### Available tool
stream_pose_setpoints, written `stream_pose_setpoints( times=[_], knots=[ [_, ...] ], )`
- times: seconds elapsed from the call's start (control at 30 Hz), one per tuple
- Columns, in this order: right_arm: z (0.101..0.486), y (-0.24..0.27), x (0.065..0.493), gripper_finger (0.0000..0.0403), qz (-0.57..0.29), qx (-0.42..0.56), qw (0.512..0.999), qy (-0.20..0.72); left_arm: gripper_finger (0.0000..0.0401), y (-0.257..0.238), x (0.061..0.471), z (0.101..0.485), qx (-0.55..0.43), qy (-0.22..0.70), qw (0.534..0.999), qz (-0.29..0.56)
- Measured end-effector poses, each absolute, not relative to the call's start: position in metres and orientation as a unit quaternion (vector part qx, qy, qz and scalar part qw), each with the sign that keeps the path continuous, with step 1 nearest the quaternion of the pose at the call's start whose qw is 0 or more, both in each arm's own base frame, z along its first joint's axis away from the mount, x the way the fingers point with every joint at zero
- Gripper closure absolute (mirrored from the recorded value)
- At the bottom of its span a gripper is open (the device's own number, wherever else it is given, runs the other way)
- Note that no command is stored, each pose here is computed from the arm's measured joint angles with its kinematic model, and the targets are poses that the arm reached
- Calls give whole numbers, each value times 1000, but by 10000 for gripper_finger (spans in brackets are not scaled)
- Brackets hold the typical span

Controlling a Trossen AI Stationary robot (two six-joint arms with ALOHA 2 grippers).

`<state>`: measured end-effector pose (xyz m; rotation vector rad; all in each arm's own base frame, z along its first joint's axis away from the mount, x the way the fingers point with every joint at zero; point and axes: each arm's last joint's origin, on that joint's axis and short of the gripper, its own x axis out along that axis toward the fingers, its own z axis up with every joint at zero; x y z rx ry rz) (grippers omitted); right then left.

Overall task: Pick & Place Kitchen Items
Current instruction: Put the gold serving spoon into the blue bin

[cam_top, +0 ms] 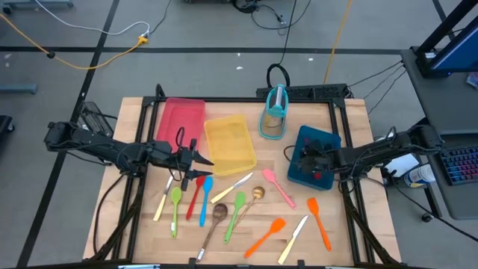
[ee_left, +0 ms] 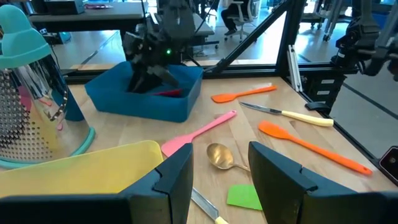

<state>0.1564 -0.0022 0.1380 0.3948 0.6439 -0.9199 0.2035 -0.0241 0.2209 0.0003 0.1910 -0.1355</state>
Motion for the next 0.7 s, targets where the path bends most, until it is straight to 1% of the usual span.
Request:
stream_pose_setpoints(
  times=[0.13,0.27,0.33,0.4,0.5,0.7],
  knots=[
    [159,0,170,278,-364,158,886,241,244,-24,203,221,0,95,993,-68],
    [186,9,183,279,-235,101,952,166,244,-24,203,221,0,96,993,-69],
    [199,15,189,279,-174,74,975,116,244,-24,203,221,0,96,993,-69],
    [208,21,192,280,-120,50,989,76,244,-24,203,220,0,99,993,-69],
    [213,32,197,281,-54,21,997,44,244,-24,203,220,-8,100,993,-68],
    [202,61,220,281,81,-18,996,-16,244,-26,203,220,-28,102,992,-70]
  ],
)
